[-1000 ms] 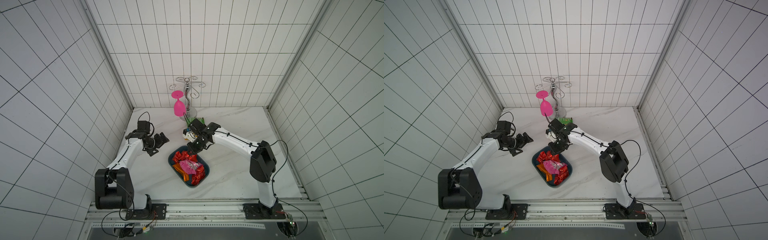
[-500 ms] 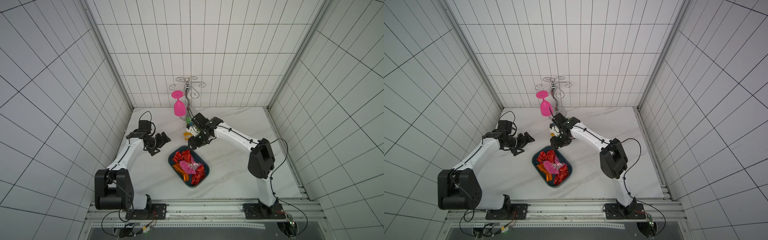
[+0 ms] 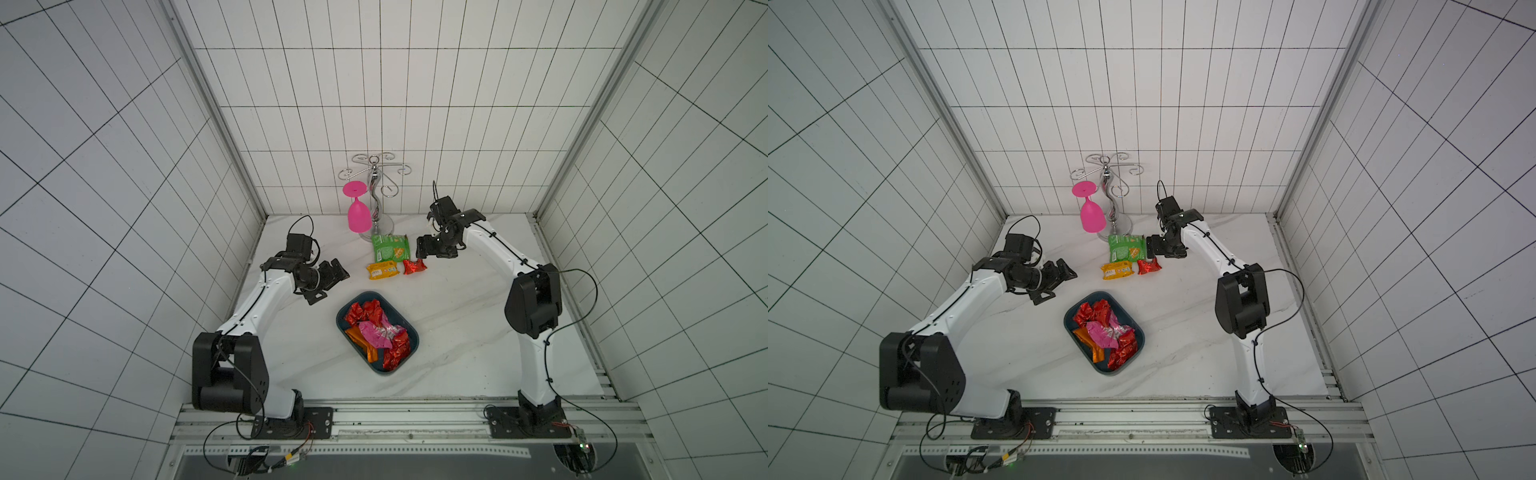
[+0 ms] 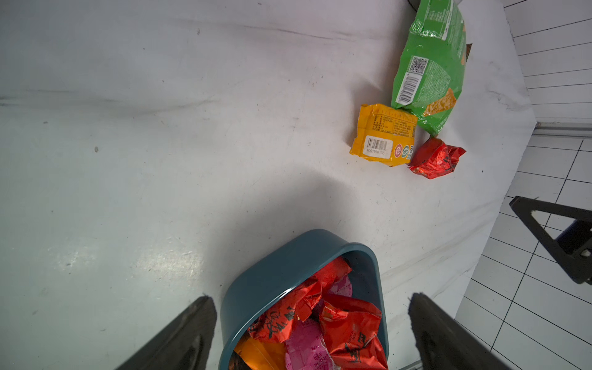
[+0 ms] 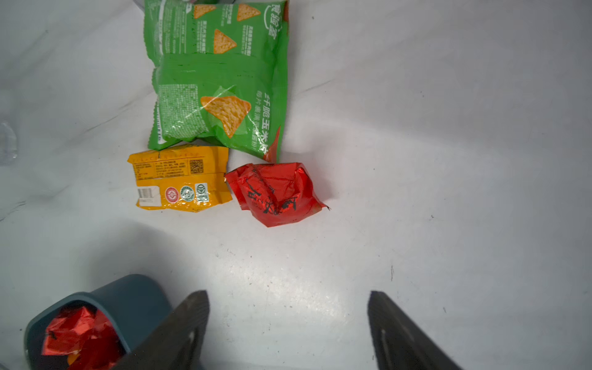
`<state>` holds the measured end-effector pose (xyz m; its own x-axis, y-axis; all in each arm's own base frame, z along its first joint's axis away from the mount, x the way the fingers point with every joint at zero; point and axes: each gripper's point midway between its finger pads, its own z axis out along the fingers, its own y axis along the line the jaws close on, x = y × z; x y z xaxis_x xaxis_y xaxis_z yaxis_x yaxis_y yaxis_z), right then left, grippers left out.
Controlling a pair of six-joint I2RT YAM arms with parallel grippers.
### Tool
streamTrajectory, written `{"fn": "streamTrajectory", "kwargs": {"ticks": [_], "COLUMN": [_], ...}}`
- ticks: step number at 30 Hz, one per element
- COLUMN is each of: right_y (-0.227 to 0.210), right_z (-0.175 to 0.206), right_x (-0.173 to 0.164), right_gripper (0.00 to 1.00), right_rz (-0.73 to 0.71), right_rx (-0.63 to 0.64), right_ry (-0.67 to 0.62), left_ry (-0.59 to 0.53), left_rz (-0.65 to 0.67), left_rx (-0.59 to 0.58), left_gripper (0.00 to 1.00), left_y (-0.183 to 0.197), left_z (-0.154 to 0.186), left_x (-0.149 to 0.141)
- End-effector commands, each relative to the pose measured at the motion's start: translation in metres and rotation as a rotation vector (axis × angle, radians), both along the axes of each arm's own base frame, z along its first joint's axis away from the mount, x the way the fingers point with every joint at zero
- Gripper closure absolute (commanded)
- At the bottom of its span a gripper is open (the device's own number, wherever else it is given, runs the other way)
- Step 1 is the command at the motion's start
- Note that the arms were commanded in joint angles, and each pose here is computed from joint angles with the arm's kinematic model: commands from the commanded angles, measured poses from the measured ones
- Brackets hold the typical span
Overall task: Put the tea bags into the storage box
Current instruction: Pick up the tea bag from the center of the board.
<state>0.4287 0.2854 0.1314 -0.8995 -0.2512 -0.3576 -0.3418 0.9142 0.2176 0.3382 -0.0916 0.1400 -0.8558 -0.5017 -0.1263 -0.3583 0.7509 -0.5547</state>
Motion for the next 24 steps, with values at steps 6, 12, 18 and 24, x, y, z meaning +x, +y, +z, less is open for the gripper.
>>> {"fn": "streamTrajectory", "kwargs": {"ticks": [6, 12, 18, 24], "right_y": [0.018, 0.036, 0.049, 0.053], "right_z": [-0.025, -0.050, -0.070, -0.088], "right_x": [0.030, 0.035, 0.028, 0.023], "right_gripper": [0.01, 0.01, 0.01, 0.02], "right_rz": [0.024, 0.046, 0.066, 0.073], "right_rx": [-0.013, 0.013, 0.012, -0.011], "right_ry": [-0.015, 0.024, 0.065, 0.098], "left_ry": [-0.022, -0.009, -0.009, -0.003], "left_rz": [-0.019, -0.026, -0.034, -0.038], "left_rx": [0.026, 0.023, 0.023, 0.017], "left_gripper": [0.03, 0.03, 0.03, 0.03], "left_y": [0.001, 0.000, 0.000, -0.001], "left_z": [0.005, 0.000, 0.000, -0.002], "left_x": [0.009, 0.010, 0.012, 0.012]}}
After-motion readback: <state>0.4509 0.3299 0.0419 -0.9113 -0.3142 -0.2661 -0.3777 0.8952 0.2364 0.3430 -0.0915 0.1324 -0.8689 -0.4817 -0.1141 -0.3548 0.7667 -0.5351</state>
